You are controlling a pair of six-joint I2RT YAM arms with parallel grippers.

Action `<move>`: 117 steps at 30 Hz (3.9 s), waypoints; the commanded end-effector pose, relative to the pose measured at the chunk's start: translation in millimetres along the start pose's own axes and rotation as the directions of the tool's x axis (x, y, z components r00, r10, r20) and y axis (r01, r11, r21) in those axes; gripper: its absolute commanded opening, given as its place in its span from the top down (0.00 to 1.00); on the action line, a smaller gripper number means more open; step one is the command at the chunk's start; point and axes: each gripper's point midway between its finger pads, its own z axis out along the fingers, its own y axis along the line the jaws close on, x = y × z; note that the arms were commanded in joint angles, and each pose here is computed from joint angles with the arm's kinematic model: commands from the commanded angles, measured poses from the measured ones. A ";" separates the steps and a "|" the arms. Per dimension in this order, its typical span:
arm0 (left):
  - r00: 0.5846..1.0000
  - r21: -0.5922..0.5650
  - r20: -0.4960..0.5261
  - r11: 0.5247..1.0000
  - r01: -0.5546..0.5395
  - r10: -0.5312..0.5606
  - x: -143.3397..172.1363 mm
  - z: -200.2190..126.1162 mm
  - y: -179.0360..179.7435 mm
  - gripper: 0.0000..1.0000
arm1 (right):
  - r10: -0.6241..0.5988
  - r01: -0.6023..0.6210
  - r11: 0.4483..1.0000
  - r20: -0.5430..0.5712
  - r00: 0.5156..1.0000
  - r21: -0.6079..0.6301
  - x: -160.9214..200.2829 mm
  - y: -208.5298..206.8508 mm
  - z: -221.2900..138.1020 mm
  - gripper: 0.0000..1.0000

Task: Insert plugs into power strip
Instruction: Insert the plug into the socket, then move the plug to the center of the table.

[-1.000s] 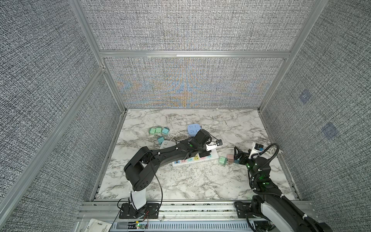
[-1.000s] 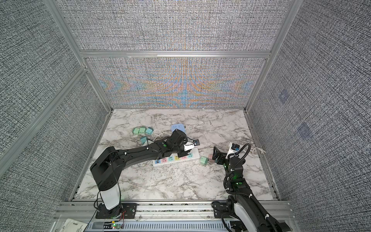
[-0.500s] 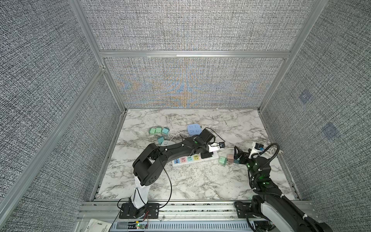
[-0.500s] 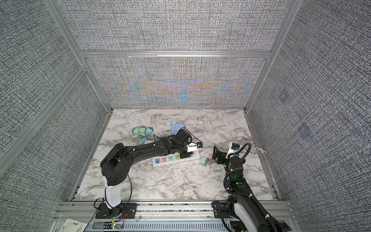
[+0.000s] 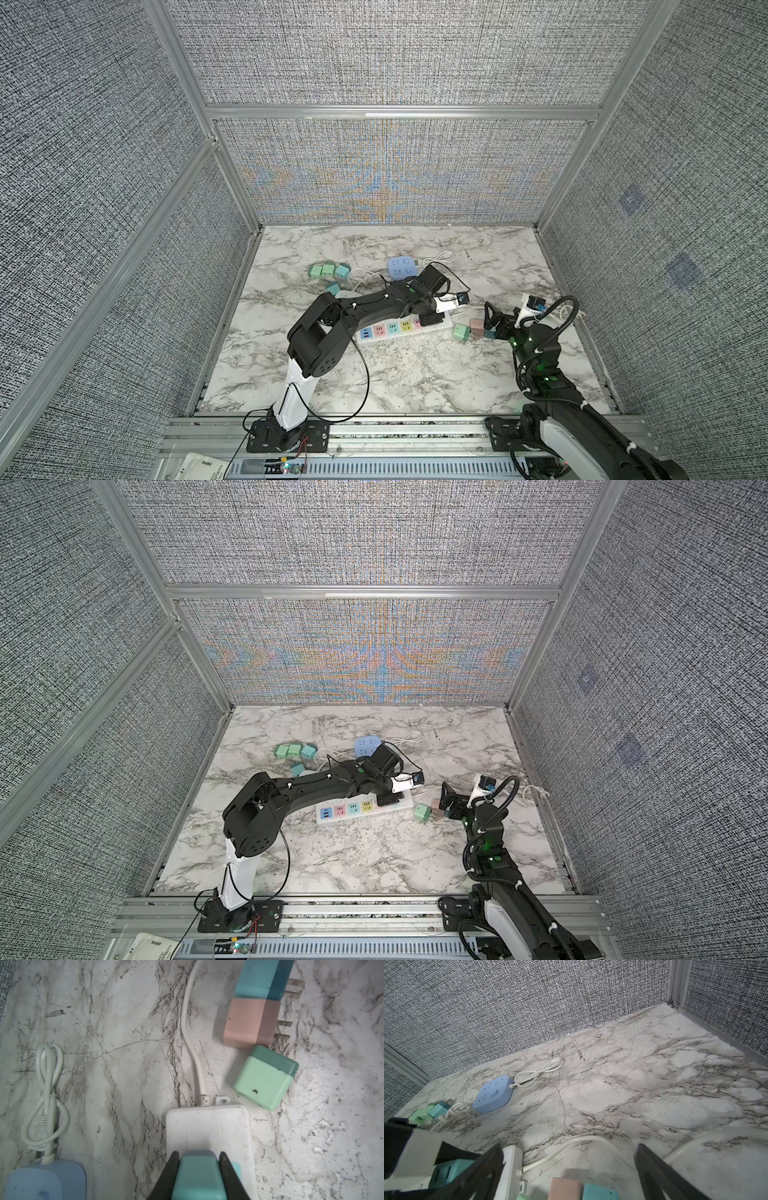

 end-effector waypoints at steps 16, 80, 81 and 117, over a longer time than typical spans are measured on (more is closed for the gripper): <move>0.997 0.037 -0.058 0.998 0.060 -0.057 12.5 -9.1 -8.2 1.00 | 0.002 -0.002 1.000 0.018 1.000 -0.009 -5.3 2.4 1.3 0.00; 0.970 0.127 -0.154 0.970 0.206 -0.186 80.4 35.8 -23.0 1.00 | 0.001 -0.001 1.000 0.009 1.000 -0.005 -3.6 2.0 2.7 0.00; 0.970 0.124 -0.152 0.970 0.207 -0.187 80.0 34.5 -22.4 1.00 | 0.002 -0.001 1.000 0.009 1.000 -0.004 -3.9 1.8 2.6 0.01; 0.773 -0.440 0.527 0.664 0.604 -0.353 45.7 -190.2 59.2 0.01 | -0.013 0.013 1.000 0.000 1.000 -0.011 -2.4 5.3 2.8 0.00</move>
